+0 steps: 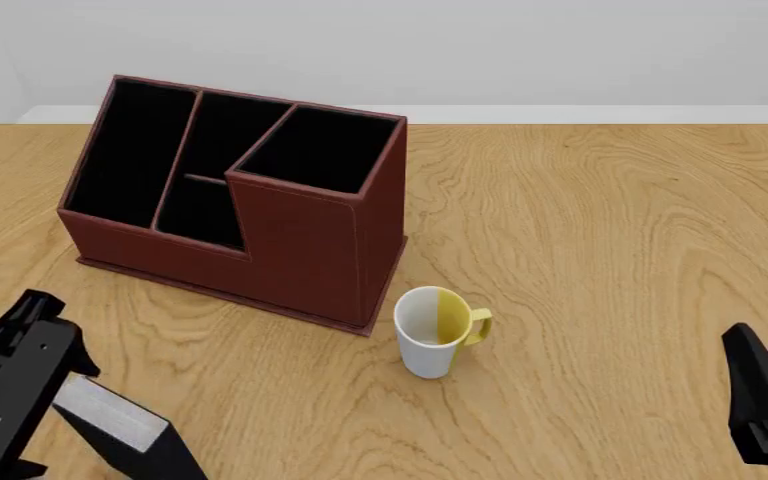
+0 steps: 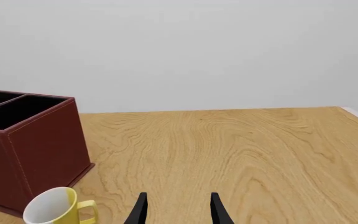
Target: Pick up the book and place it in the front compartment of the caddy.
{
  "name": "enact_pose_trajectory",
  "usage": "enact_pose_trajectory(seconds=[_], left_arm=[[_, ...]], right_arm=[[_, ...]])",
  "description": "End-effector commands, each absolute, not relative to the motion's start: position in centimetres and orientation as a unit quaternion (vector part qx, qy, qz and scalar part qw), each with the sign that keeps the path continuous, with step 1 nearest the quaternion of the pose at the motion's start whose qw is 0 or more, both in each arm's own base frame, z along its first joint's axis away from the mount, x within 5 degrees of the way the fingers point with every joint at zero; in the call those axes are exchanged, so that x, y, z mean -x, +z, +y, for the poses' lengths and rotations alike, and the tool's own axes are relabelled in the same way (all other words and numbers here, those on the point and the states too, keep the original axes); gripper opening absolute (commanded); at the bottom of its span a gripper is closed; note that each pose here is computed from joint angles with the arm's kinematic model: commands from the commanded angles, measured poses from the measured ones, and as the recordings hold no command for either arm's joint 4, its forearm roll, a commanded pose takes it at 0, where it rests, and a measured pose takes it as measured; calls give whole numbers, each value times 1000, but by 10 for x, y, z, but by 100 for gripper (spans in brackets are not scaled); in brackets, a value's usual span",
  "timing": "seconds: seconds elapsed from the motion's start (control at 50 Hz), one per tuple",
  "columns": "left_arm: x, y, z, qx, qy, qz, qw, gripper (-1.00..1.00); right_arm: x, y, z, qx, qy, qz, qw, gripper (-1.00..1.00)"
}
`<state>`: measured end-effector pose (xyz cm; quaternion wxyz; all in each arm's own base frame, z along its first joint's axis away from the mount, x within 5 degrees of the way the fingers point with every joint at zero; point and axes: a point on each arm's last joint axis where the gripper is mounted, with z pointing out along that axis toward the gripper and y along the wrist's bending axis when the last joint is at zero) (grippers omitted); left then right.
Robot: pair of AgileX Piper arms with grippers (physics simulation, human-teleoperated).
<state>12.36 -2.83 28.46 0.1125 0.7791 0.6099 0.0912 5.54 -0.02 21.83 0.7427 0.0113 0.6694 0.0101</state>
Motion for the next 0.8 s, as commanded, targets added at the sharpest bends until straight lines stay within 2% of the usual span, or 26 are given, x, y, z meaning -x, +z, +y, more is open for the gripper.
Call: enact_pose_trajectory(seconds=[0.02,0.8], left_arm=[[-127,286,-40,-786,81,603,115,100],[-130,278,-62,-790,50,604,98,100]], right_arm=[[-55,218,0,-13,8,670,743,100],[-56,217,-1,-16,9,670,742,100]])
